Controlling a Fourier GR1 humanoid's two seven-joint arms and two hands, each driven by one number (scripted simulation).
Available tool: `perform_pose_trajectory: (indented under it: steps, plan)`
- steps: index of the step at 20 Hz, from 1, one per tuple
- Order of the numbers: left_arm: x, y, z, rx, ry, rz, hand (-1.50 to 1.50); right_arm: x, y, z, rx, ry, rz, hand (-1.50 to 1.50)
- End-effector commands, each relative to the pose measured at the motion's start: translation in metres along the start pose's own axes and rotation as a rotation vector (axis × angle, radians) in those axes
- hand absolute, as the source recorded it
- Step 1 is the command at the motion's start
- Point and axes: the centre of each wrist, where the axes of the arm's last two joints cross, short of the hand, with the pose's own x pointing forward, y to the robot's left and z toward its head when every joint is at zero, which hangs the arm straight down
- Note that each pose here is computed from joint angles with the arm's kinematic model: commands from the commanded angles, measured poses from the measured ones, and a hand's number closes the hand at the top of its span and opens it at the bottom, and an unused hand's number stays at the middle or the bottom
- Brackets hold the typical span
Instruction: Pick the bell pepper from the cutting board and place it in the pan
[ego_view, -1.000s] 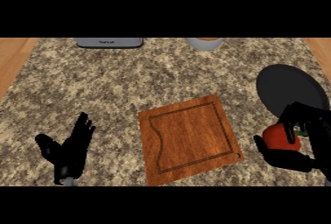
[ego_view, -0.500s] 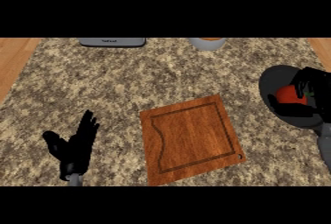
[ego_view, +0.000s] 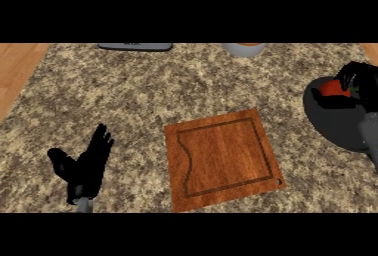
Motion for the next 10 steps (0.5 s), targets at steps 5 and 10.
perform_pose_trajectory:
  steps: [5,10]
  plan:
    - [0.010,0.001,-0.009,-0.021,-0.003,-0.004,0.00,-0.033,0.009,0.003,0.214,0.138,0.134,-1.50]
    - [-0.004,-0.012,-0.001,-0.039,0.011,0.012,0.00,-0.037,0.002,-0.002,0.097,0.071,0.052,-1.50]
